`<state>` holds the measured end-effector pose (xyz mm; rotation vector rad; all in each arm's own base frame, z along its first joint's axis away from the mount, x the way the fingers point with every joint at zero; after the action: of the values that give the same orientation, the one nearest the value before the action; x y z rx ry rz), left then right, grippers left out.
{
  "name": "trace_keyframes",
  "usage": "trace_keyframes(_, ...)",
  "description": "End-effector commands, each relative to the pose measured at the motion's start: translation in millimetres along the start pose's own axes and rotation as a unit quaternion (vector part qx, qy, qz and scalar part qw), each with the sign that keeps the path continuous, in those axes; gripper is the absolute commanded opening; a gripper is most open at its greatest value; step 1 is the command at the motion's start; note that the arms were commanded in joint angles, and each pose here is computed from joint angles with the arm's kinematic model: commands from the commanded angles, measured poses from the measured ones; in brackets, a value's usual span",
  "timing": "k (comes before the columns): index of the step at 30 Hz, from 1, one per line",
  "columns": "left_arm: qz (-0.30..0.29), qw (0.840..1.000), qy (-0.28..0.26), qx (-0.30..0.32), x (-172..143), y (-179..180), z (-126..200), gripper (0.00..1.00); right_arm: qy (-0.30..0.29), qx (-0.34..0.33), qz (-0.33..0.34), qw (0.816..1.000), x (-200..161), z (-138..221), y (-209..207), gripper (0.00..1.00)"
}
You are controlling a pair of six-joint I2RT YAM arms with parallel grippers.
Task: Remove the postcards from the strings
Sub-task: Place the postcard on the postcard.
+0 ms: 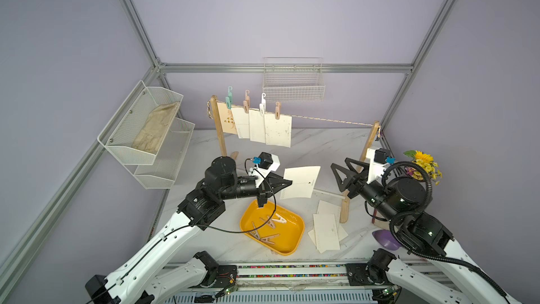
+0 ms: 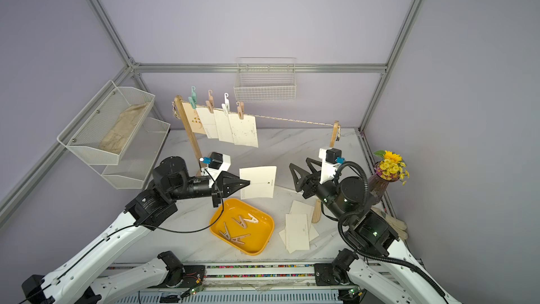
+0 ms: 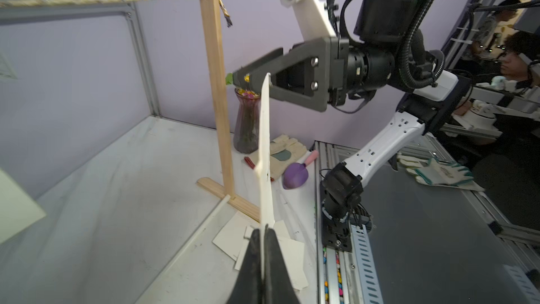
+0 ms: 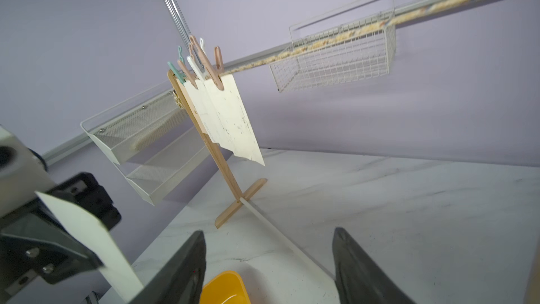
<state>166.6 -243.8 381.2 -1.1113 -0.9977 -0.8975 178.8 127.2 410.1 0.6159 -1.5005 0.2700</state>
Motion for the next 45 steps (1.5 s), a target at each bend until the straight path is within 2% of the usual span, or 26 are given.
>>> trace_keyframes(1, 0.080, 0.997, 0.003, -0.004, -9.4, 2.9, -27.7, 0.00, -0.059, 0.026, 0.009, 0.998, 31.8, 19.9, 8.1, 0.69)
trace_keyframes(4, 0.167, 0.986, 0.016, -0.009, -31.3, 8.7, -60.1, 0.00, -0.089, 0.042, 0.024, 0.995, 46.1, 29.0, 12.9, 0.69)
trace_keyframes(7, 0.256, 0.966, 0.043, 0.008, -56.6, 19.5, -90.1, 0.00, -0.109, 0.047, 0.034, 0.992, 57.6, 33.7, 15.5, 0.68)
trace_keyframes(12, 0.365, 0.922, 0.092, 0.085, -100.7, 35.6, -123.0, 0.00, -0.158, 0.041, 0.032, 0.986, 72.8, 45.5, 13.9, 0.68)
trace_keyframes(15, 0.430, 0.886, 0.121, 0.123, -134.2, 45.1, -142.1, 0.00, -0.184, 0.042, 0.029, 0.982, 78.9, 53.8, 13.2, 0.68)
trace_keyframes(18, 0.474, 0.857, 0.149, 0.138, -157.9, 50.0, -159.5, 0.00, -0.193, 0.043, 0.031, 0.980, 81.9, 58.7, 13.4, 0.68)
trace_keyframes(24, 0.514, 0.823, 0.186, 0.153, -179.6, 56.9, -185.1, 0.00, -0.202, 0.038, 0.037, 0.978, 83.8, 68.5, 11.5, 0.69)
trace_keyframes(27, 0.521, 0.816, 0.189, 0.166, -183.4, 63.1, -188.4, 0.00, -0.203, 0.037, 0.037, 0.978, 82.1, 71.9, 10.4, 0.69)
trace_keyframes(31, 0.516, 0.813, 0.201, 0.178, -184.6, 63.6, -189.1, 0.00, -0.202, 0.036, 0.039, 0.978, 78.5, 73.3, 9.4, 0.69)
trace_keyframes(38, 0.509, 0.815, 0.196, 0.195, -176.7, 70.8, -179.2, 0.10, -0.193, 0.046, 0.042, 0.979, 72.9, 65.9, 11.8, 0.71)
trace_keyframes(45, 0.500, 0.822, 0.188, 0.197, -167.4, 76.7, -164.3, 0.30, -0.160, 0.046, 0.047, 0.985, 64.7, 48.4, 13.6, 0.74)
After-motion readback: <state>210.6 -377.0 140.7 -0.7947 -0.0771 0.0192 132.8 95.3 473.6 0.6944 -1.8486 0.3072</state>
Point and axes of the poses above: each gripper's point midway between its finger pads, its own z axis back along the fingers, its own y axis along the line the jaws close on, x = y × z, the point moved 5 cm from there along z, back along the fingers, and after that the axes turned 8 degrees about z, right-handed, at the moved point
